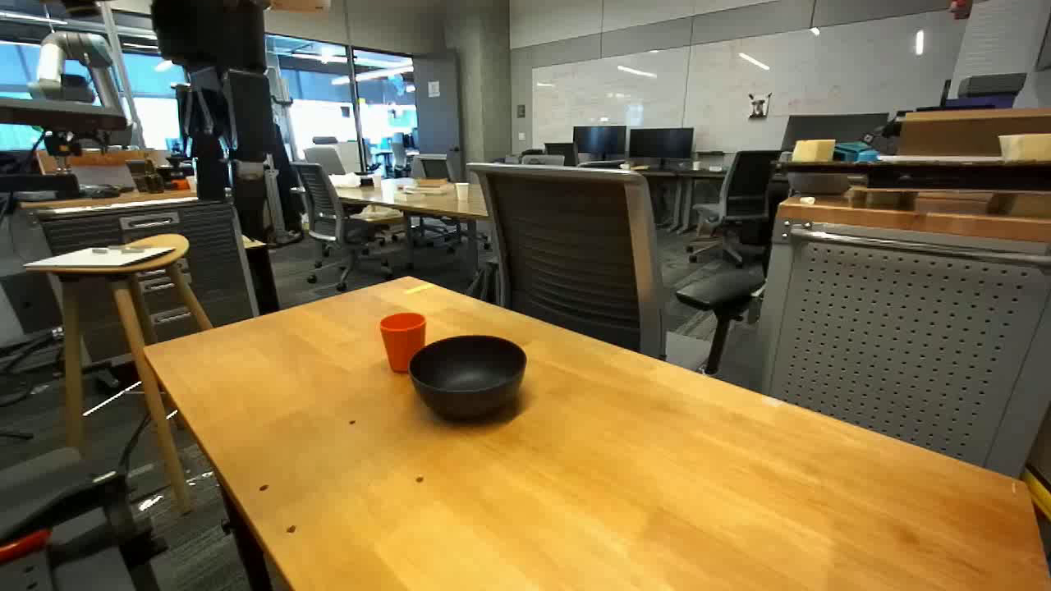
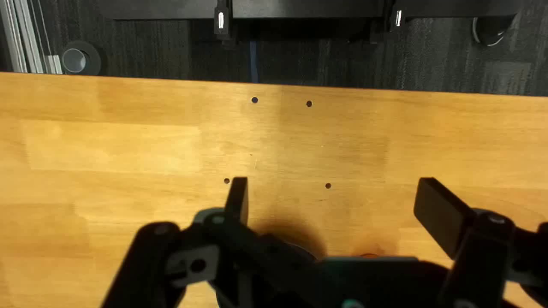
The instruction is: Move the bowl and cup towards you then put the cup in the bowl
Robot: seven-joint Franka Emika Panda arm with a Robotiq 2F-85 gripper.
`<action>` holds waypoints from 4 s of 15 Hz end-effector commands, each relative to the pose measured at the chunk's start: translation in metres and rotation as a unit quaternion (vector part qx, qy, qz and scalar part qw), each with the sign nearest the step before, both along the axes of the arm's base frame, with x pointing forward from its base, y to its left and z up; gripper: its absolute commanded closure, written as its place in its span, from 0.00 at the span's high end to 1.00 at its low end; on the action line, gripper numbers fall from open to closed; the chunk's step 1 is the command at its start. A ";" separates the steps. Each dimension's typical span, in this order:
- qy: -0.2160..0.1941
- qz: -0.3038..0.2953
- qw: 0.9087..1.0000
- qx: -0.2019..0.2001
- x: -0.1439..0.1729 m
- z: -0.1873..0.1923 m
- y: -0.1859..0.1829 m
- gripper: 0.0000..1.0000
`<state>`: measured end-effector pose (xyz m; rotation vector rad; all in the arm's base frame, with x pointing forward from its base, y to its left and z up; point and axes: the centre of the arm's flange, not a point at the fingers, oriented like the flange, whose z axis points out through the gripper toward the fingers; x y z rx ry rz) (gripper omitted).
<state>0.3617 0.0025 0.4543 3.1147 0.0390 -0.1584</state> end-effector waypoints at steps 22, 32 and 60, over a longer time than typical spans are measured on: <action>-0.031 0.038 0.995 -0.092 0.192 -0.100 0.121 1.00; 0.008 0.032 0.991 -0.127 0.306 -0.213 0.144 1.00; 0.082 -0.029 0.996 -0.003 0.273 -0.151 0.122 0.07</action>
